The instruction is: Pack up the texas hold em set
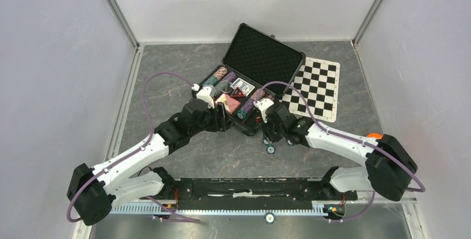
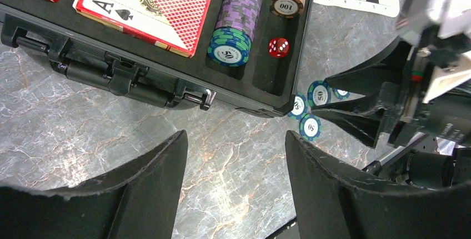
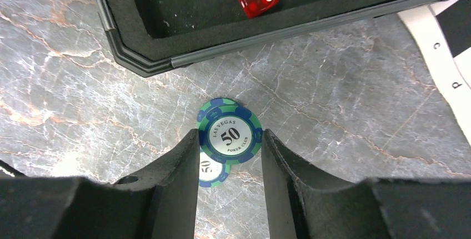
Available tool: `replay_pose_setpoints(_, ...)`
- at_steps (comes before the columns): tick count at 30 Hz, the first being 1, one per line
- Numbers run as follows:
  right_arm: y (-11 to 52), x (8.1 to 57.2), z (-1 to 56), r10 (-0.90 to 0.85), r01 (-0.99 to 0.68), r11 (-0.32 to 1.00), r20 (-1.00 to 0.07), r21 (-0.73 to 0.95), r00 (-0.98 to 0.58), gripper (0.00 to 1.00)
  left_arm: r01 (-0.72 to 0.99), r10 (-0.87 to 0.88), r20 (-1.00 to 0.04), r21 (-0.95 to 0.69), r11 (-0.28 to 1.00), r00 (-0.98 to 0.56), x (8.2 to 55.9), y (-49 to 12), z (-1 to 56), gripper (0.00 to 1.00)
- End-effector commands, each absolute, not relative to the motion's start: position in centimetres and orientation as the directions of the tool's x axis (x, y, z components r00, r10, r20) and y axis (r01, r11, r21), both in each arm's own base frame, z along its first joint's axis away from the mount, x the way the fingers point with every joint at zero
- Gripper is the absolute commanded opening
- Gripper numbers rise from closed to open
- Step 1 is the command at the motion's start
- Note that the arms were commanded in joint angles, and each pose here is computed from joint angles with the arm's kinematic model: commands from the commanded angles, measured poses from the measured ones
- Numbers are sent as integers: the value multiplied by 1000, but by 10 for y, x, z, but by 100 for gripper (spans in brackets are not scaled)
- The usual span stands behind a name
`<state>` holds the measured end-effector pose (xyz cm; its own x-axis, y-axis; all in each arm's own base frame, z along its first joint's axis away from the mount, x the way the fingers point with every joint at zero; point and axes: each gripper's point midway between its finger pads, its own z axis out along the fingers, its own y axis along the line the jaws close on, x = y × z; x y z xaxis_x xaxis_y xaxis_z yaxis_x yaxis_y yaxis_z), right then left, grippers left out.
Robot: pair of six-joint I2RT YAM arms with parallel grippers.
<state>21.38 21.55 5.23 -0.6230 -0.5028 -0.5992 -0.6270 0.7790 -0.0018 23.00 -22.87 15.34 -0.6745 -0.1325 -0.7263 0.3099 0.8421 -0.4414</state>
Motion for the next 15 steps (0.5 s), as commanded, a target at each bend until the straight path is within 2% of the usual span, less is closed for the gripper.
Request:
replay_pose_setpoints(1,223,226,84,-473,-624,781,-670,-19,-572,37,328,-144,-743,-450,831,-654,235,-232,165,72)
replay_pose_setpoints(15,226,217,81,-479,-644,765,-653,18,-587,37,341,-152,-721,-489,803,-676,233,-242,168,72)
